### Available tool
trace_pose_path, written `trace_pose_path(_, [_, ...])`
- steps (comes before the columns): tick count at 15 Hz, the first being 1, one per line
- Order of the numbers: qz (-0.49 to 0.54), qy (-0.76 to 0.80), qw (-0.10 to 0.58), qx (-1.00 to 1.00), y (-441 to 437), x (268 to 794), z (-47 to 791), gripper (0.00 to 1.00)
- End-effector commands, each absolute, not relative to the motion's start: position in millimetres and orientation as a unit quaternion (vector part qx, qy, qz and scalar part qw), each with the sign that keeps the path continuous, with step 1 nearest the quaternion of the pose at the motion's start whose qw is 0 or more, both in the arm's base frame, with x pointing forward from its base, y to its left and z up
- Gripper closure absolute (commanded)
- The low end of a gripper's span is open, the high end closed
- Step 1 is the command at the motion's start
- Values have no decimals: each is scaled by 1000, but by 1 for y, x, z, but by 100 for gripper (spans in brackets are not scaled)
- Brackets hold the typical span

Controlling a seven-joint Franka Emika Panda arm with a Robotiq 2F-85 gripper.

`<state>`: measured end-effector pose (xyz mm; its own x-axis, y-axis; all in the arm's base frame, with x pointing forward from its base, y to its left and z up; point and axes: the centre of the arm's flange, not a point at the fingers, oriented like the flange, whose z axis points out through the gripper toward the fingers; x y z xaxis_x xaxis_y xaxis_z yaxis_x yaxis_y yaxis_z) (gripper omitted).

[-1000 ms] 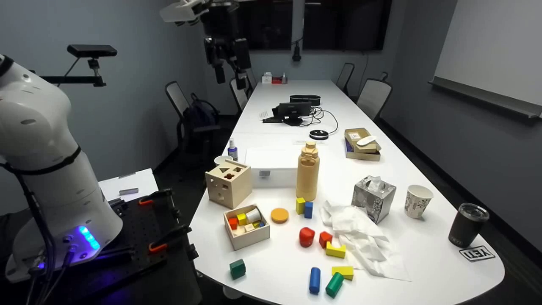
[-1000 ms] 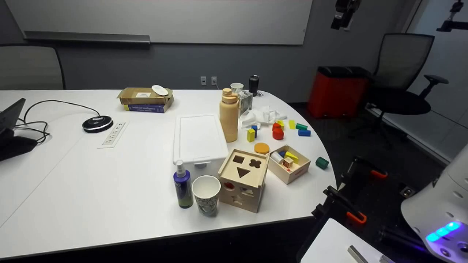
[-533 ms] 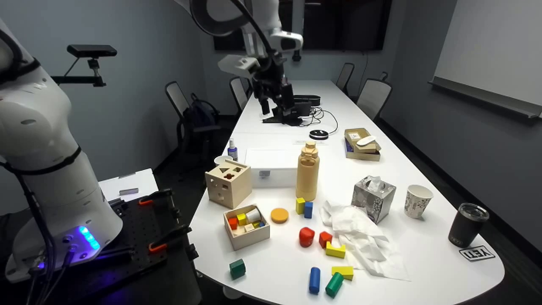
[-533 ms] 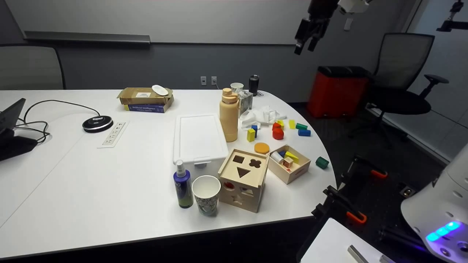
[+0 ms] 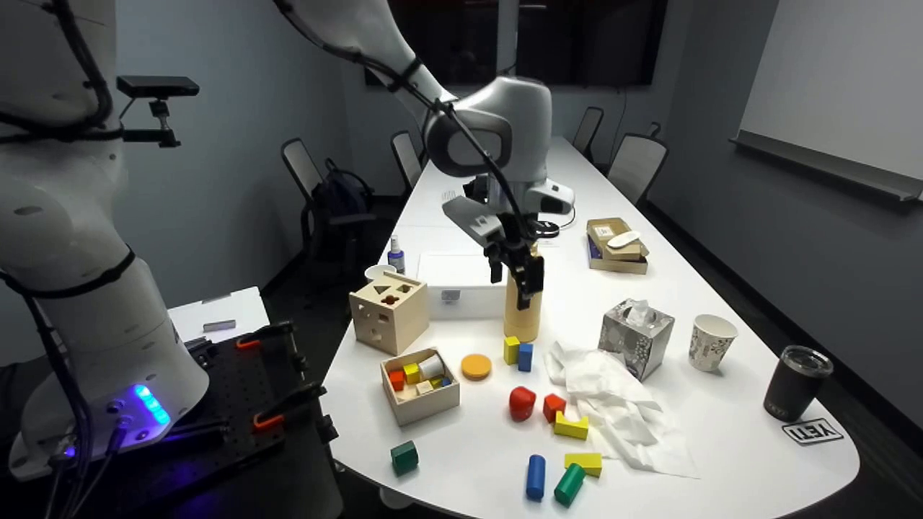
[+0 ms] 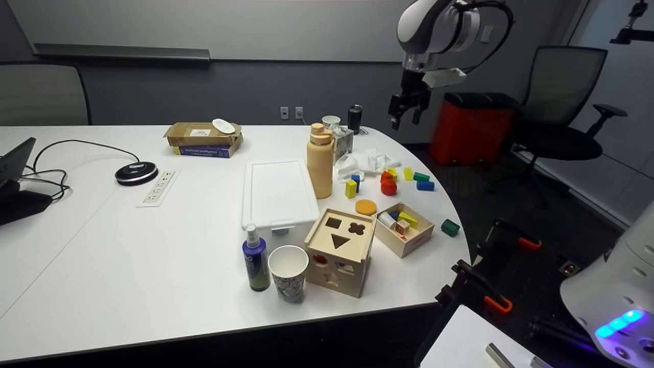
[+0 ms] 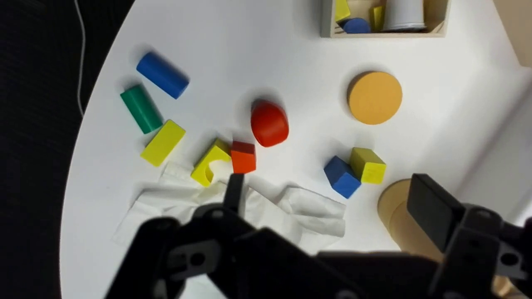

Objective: Put the red plushie inside the small crate

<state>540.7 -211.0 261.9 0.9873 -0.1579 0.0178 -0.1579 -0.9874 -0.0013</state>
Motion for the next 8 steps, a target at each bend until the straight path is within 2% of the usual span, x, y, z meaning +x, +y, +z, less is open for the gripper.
trace_pose_path(1, [-18,-114,7,993,-241,600,192,0])
trace_pose_path(8, [-70,-125,33,989,-251,643,59,0])
